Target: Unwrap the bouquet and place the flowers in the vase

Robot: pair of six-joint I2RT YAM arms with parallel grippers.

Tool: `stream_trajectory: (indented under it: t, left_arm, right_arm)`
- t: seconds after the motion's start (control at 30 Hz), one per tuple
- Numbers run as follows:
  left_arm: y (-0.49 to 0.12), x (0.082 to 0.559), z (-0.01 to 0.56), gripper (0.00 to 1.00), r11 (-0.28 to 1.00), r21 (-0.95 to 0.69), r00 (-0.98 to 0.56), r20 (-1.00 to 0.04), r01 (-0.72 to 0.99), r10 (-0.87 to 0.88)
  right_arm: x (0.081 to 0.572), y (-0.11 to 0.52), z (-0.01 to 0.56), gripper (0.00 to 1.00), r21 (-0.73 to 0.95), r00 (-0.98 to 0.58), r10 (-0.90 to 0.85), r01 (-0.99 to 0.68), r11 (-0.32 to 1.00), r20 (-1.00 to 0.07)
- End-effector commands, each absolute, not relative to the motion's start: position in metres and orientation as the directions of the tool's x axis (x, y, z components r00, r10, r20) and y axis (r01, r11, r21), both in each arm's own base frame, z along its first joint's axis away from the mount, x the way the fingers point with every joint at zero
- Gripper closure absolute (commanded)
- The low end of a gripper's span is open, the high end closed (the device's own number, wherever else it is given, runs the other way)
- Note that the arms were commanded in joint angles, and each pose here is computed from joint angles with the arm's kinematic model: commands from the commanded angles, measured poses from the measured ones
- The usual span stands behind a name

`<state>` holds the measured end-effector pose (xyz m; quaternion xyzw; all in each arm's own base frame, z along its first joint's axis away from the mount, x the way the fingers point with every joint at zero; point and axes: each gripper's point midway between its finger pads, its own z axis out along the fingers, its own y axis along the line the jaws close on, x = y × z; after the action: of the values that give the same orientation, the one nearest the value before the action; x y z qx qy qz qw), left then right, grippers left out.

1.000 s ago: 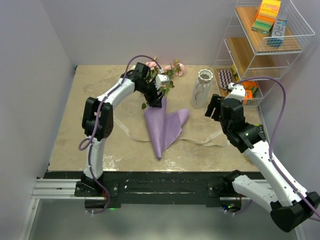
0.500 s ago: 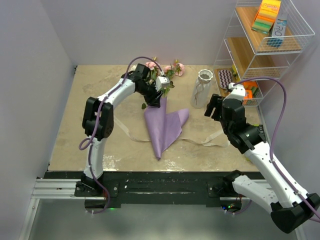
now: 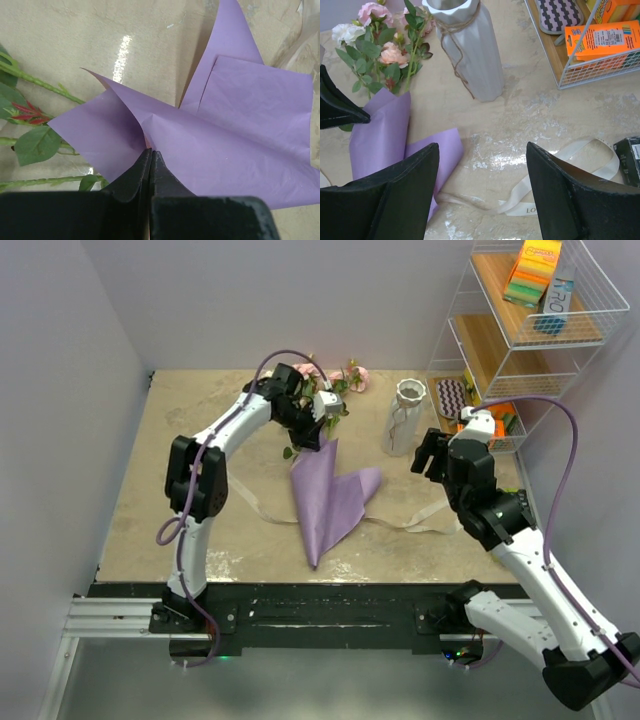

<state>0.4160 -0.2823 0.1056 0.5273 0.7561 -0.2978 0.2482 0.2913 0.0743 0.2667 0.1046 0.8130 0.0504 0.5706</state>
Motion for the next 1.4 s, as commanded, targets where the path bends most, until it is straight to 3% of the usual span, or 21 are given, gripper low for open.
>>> stream_trajectory:
  t: [0.0,0.2,0.37,0.5,0.6,1.07,1.37]
  left_arm:
    - [-0.29,0.413,0.188,1.0,0.241,-0.098,-0.225,-0.781,0.965,0.583]
    - [-0.287,0.387,0.248,1.0,0.208,-0.047,-0.154,-0.831,0.977,0.534]
    - [-0.279,0.372,0.242,1.0,0.218,-0.048,-0.16,-0.83,0.975,0.534]
    - [-0.274,0.377,0.191,0.61,0.244,-0.095,-0.224,-0.779,0.965,0.586]
    - [-0.272,0.388,0.167,0.53,0.265,-0.139,-0.275,-0.761,0.954,0.587]
    - [-0.267,0.428,0.137,0.51,0.358,-0.175,-0.352,-0.778,0.917,0.52]
    - [-0.249,0.441,0.101,0.52,0.422,-0.224,-0.436,-0.736,0.879,0.518]
  right_arm:
    - [0.291,0.078,0.283,0.27,0.233,-0.281,0.246,0.078,0.969,-0.928]
    - [0.288,0.077,0.286,0.29,0.242,-0.273,0.254,0.075,0.967,-0.928]
    - [0.285,0.076,0.284,0.3,0.247,-0.275,0.257,0.073,0.966,-0.926]
    - [0.283,0.076,0.283,0.27,0.255,-0.272,0.265,0.072,0.964,-0.925]
    - [0.281,0.074,0.282,0.27,0.252,-0.275,0.265,0.08,0.964,-0.924]
    - [0.279,0.075,0.275,0.26,0.239,-0.29,0.248,0.065,0.969,-0.924]
    - [0.282,0.08,0.273,0.26,0.237,-0.3,0.24,0.048,0.97,-0.923]
